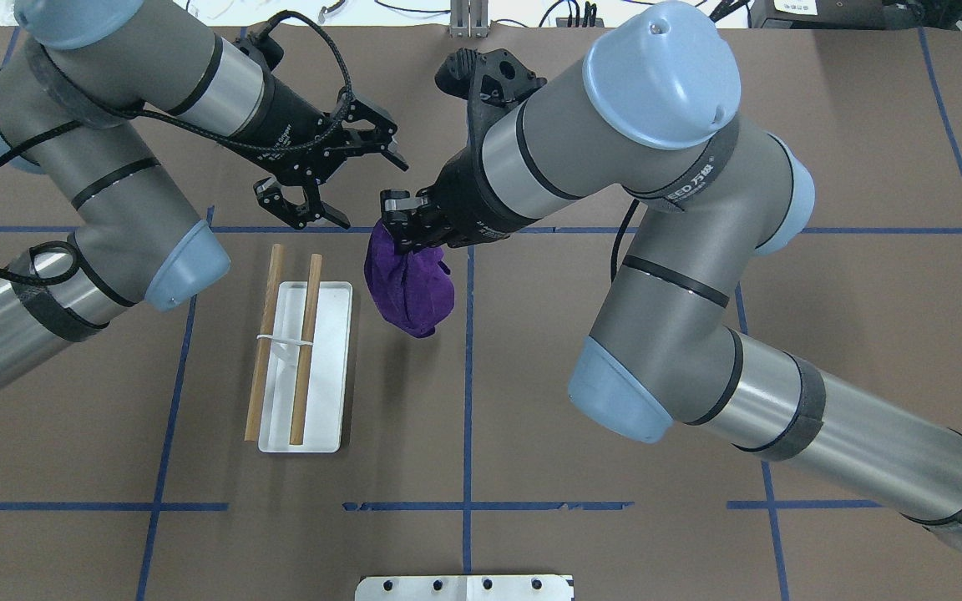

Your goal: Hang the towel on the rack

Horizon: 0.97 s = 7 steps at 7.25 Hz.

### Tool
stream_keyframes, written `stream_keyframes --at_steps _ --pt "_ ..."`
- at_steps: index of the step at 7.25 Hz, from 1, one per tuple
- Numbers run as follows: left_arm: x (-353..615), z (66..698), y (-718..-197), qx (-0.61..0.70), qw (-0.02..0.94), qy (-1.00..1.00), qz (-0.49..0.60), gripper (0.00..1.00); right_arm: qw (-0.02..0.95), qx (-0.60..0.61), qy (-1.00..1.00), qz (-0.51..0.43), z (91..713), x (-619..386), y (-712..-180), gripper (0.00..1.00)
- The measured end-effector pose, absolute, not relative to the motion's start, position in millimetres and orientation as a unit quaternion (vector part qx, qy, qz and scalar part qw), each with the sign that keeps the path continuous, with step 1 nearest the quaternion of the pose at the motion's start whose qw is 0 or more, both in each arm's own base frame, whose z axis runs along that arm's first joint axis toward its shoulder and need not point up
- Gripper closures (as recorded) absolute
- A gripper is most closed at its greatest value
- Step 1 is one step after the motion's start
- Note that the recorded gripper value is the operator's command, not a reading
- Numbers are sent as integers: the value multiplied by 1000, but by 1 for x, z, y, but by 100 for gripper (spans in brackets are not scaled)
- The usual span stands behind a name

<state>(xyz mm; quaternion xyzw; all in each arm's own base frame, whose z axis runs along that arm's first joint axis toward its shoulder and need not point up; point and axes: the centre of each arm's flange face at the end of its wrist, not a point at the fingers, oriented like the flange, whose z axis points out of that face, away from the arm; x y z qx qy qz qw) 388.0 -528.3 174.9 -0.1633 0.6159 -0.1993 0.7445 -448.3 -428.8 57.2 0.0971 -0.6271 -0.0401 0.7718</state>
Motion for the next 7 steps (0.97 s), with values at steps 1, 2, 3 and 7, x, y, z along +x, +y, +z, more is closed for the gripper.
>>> stream_keyframes --at_steps 1,2,3,7 --pt "393 173 -525 -167 744 616 -197 18 771 107 -625 -51 57 -448 -429 100" --pt "396 172 -522 -169 745 616 -196 32 771 113 -624 -58 57 -449 -429 100" --pt "397 172 -522 -167 745 616 -197 32 770 116 -624 -62 57 -449 -428 100" --pt "402 174 -519 -156 746 615 -203 100 770 122 -623 -69 57 -448 -429 100"
